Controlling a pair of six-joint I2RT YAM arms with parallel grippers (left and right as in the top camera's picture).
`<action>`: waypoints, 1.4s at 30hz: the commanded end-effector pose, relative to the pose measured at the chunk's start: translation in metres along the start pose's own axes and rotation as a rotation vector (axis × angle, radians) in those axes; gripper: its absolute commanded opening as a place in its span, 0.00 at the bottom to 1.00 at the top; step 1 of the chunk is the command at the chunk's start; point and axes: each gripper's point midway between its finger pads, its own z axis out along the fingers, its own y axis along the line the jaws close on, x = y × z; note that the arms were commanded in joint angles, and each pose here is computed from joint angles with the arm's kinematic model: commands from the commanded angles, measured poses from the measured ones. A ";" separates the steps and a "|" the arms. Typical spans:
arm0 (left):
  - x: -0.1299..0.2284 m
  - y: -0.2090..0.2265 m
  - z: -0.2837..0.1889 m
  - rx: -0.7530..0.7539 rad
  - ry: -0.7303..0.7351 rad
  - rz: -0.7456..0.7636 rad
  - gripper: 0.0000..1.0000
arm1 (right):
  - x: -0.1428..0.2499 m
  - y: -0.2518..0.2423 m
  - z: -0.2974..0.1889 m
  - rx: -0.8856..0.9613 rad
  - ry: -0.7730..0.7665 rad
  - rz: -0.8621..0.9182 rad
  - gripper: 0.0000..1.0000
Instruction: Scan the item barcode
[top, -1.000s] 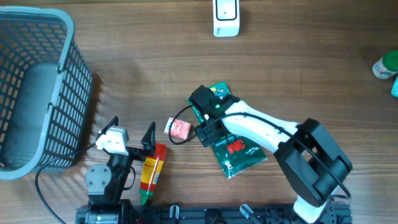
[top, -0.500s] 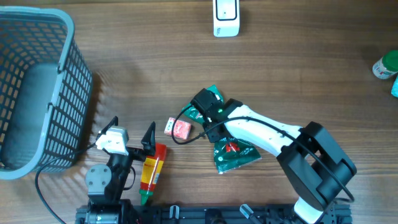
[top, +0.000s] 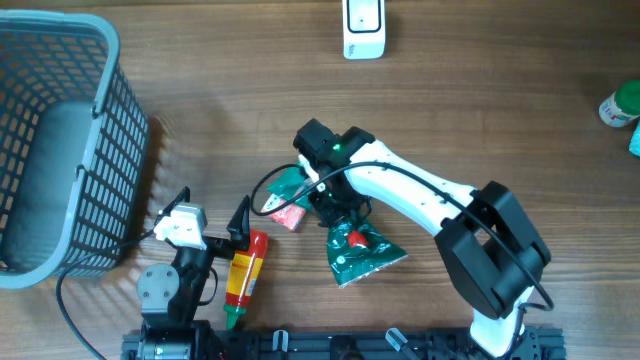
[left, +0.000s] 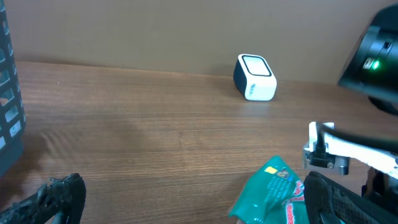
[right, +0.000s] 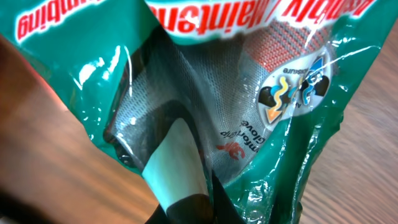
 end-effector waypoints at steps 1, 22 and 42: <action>0.002 0.001 0.000 -0.007 0.006 0.019 1.00 | -0.011 0.027 -0.032 -0.127 -0.095 -0.110 0.05; 0.002 0.001 0.000 -0.007 0.006 0.019 1.00 | 0.011 0.003 0.017 0.016 -0.095 -0.162 0.77; 0.002 0.001 0.000 -0.007 0.006 0.019 1.00 | 0.017 -0.006 0.020 0.326 -0.162 0.008 1.00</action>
